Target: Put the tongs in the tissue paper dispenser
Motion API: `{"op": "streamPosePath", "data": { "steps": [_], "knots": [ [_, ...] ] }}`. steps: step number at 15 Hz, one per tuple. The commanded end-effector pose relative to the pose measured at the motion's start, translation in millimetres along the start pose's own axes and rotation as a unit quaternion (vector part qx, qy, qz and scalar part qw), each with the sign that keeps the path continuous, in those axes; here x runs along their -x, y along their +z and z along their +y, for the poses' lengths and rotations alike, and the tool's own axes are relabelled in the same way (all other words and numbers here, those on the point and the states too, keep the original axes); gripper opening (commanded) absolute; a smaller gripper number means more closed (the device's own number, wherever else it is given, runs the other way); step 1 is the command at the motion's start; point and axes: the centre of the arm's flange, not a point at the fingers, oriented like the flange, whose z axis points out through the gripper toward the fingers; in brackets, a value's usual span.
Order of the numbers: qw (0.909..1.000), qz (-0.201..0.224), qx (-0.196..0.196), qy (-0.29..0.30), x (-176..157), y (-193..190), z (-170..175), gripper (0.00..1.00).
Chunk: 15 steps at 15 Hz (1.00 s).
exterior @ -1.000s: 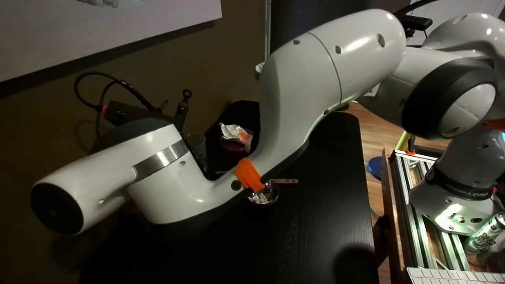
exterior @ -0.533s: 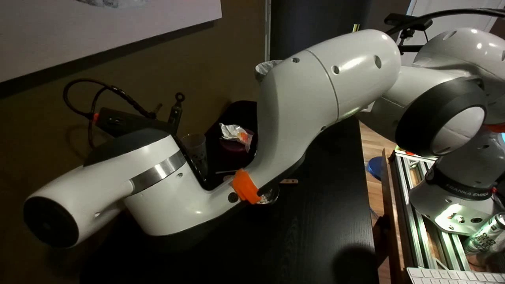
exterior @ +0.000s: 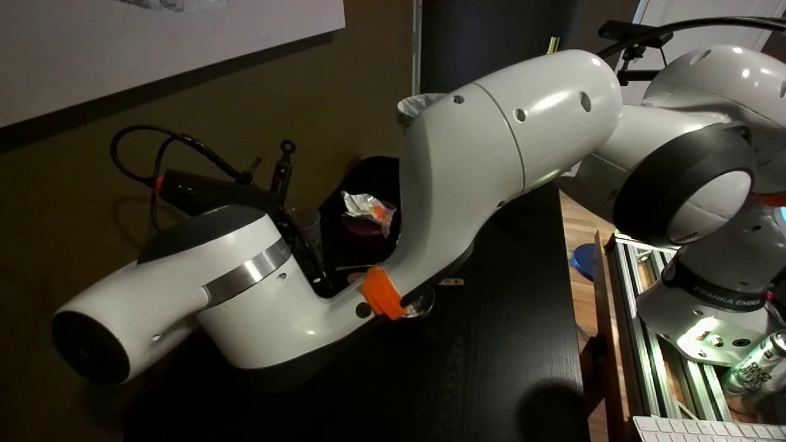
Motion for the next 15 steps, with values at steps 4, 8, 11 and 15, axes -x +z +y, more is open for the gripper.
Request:
{"op": "streamPosePath", "data": {
  "steps": [4,8,11,15],
  "knots": [
    [0.9986,-0.047,0.023,0.010,-25.4,-0.8,2.1,0.09],
    [0.9938,-0.084,0.054,0.048,-38.0,2.9,3.6,0.09],
    [0.9890,-0.093,0.067,0.094,-41.0,1.9,7.2,0.09],
    [0.9884,-0.116,0.072,0.068,-58.8,9.0,6.8,0.09]
  ]
}}
